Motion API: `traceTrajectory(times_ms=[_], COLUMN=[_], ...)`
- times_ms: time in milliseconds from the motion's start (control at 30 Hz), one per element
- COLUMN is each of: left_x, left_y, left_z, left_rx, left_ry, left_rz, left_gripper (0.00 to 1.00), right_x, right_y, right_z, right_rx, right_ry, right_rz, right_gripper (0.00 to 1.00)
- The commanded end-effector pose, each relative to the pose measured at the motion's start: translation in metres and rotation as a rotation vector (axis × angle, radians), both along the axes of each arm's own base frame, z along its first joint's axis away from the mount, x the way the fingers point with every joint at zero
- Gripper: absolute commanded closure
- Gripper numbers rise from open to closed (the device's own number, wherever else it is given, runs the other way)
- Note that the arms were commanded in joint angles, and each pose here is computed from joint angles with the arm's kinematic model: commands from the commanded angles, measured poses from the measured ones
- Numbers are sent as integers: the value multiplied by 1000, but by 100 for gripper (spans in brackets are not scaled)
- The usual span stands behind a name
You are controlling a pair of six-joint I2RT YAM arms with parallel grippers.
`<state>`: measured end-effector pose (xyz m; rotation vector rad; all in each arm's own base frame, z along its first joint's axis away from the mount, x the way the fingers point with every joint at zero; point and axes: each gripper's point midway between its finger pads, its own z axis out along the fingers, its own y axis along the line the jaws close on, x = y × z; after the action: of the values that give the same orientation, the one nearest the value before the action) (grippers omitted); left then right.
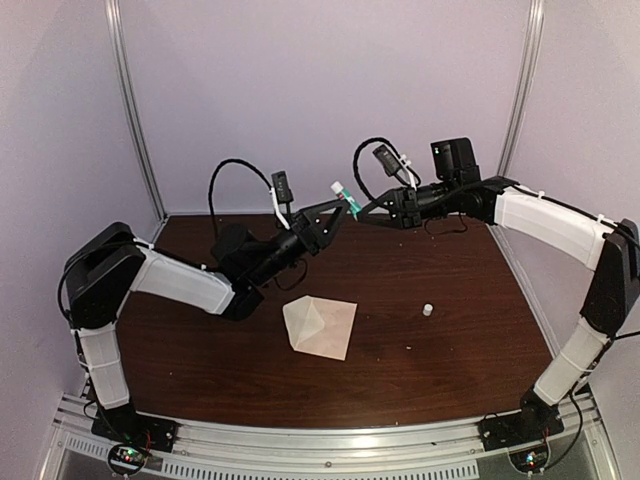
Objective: Place the letter into the envelope and seal it
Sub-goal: Pass from the right arm to the left
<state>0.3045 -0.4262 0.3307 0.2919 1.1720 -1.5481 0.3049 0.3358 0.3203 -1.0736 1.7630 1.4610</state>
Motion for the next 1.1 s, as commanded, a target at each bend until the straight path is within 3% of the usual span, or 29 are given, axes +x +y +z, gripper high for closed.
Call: traceTrajectory(times_ms=[0, 700, 1067], left_x=[-9, -7, -2], left_y=[-1, -13, -13], left_z=[23, 25, 27], left_rx=[-90, -100, -119], left_ry=[-51, -75, -68], left_rz=[-53, -91, -98], left_gripper=[55, 72, 76], right_x=[-2, -3, -4], right_y=[0, 3, 3], right_z=[6, 3, 0], right_rx=[34, 44, 41], right_ry=[-10, 12, 12], right_rz=[23, 38, 41], right_gripper=[83, 82, 82])
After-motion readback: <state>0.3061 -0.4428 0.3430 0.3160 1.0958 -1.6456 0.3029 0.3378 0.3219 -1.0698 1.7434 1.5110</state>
